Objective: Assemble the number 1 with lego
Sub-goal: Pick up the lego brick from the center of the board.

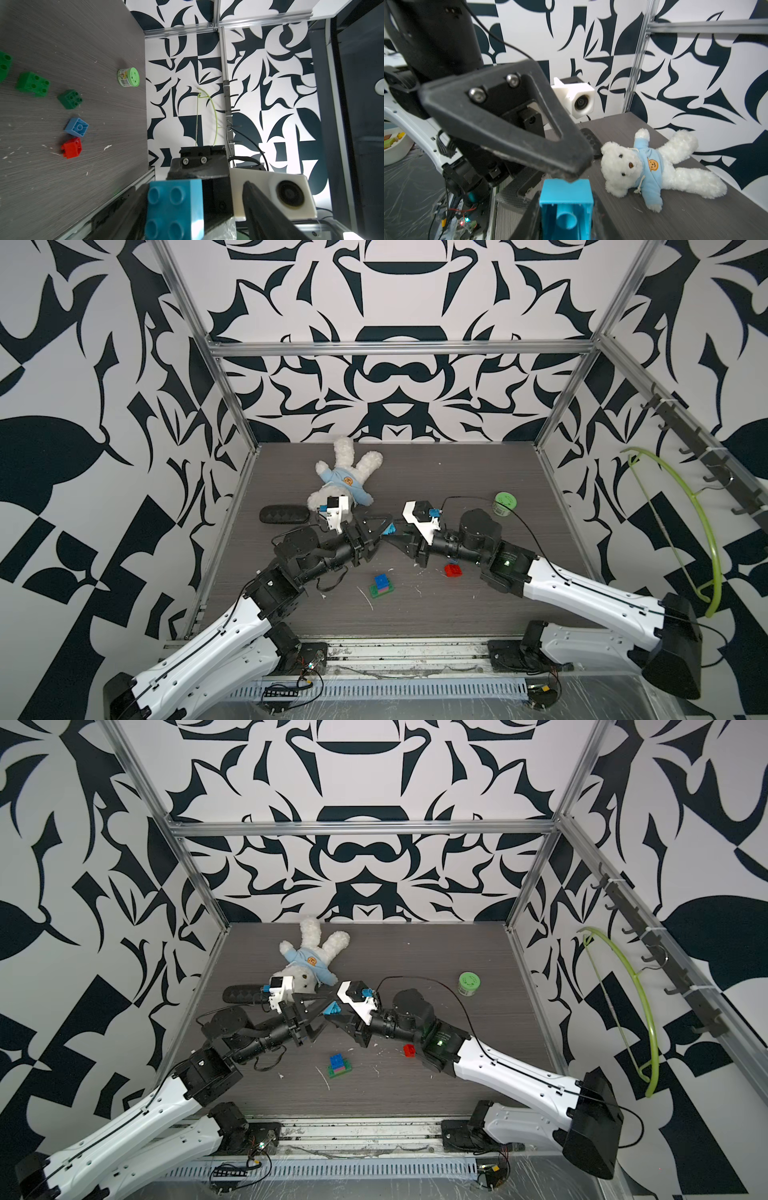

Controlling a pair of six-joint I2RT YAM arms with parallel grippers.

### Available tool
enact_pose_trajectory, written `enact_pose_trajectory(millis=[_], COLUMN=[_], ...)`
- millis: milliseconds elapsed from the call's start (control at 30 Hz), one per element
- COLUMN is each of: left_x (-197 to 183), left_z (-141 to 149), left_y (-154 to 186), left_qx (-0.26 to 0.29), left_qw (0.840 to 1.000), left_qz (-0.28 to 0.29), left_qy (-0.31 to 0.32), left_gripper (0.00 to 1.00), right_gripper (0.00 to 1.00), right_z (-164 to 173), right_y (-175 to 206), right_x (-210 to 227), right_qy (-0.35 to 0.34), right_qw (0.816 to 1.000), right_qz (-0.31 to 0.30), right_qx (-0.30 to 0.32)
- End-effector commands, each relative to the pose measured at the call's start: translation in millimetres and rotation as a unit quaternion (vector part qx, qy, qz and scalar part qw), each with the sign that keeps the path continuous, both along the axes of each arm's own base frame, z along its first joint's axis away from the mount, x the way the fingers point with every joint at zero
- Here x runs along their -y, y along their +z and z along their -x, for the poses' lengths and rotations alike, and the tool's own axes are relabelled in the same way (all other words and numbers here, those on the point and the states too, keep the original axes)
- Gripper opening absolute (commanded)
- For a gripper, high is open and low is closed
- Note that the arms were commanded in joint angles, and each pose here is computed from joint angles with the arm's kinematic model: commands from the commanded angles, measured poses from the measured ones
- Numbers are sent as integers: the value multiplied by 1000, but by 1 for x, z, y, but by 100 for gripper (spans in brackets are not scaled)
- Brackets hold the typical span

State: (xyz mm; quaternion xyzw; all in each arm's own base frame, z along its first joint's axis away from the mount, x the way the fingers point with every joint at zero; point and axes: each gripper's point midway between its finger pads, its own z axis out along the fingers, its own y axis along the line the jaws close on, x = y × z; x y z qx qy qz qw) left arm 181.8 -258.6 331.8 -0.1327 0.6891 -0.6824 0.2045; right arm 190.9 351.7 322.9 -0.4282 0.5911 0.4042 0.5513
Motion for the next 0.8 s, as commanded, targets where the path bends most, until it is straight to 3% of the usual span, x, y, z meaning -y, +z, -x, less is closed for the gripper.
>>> enact_pose_trajectory(millis=[0, 533, 633, 700, 767], left_x=[-1, -3, -3, -6, -14], left_z=[3, 1, -1, -5, -8], left_y=[15, 18, 15, 5, -13], left_qx=[17, 13, 15, 13, 11], left_qw=[999, 999, 999, 1000, 997], left_qz=[35, 44, 34, 2, -52], left_qy=[-4, 4, 10, 25, 48], left_gripper=[70, 35, 34, 34, 34], right_gripper=[17, 20, 34, 49, 56], right_z=[2, 3, 4, 1, -1], right_y=[33, 27, 25, 20, 13], right_x=[5, 5, 6, 8, 12], right_qy=[-1, -1, 0, -12, -25], right_qw=[998, 998, 998, 999, 999], right_qz=[-57, -65, -59, -47, -31], right_qx=[16, 3, -3, -18, -31])
